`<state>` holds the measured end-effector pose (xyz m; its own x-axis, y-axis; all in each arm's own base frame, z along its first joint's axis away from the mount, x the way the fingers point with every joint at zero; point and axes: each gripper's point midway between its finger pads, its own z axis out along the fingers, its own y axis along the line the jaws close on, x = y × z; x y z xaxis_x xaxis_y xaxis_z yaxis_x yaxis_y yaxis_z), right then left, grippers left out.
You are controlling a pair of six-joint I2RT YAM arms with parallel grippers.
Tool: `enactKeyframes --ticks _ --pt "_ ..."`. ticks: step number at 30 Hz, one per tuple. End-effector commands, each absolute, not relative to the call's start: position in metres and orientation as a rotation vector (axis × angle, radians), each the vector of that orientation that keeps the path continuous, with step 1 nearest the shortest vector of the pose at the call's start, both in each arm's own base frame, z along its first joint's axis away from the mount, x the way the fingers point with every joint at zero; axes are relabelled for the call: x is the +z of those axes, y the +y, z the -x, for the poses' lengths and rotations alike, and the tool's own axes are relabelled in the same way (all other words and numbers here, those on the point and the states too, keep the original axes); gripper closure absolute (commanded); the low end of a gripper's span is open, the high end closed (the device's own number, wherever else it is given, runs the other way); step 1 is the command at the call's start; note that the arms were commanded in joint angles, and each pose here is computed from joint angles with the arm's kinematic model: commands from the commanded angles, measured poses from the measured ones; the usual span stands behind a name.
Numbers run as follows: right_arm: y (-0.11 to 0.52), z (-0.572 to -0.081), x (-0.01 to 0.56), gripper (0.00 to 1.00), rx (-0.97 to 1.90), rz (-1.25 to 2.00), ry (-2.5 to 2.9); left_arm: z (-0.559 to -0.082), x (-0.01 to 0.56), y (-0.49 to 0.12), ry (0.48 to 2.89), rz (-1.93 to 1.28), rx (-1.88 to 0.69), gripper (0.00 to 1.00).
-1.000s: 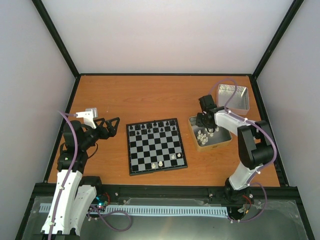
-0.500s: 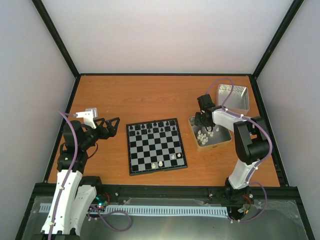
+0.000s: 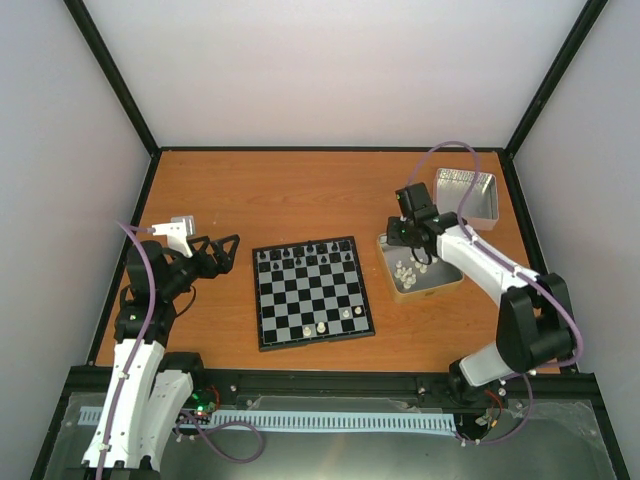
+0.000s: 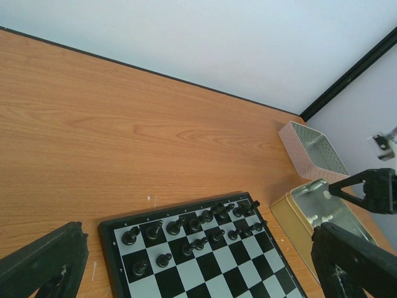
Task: Set up the chess pieces on the board
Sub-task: Pick up the chess piece from the storage box, then place the chess piece on the chessboard.
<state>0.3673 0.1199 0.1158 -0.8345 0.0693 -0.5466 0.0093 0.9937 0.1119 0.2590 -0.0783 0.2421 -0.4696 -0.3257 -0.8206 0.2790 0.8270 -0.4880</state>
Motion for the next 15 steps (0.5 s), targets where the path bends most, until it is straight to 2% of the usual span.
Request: enactKeyframes --ticks 1,11,15 --pt "0.156 -0.336 0.131 0.97 0.231 0.072 2.576 -0.260 0.250 -0.080 1.912 0.016 -0.708 0.00" --pt "0.247 -0.250 0.108 0.96 0.281 0.451 2.674 -0.261 0.248 -0.080 1.920 0.020 -0.706 0.00" --pt "0.272 -0.223 0.096 0.96 0.195 0.643 2.660 -0.261 0.248 -0.080 1.919 0.020 -0.707 0.00"
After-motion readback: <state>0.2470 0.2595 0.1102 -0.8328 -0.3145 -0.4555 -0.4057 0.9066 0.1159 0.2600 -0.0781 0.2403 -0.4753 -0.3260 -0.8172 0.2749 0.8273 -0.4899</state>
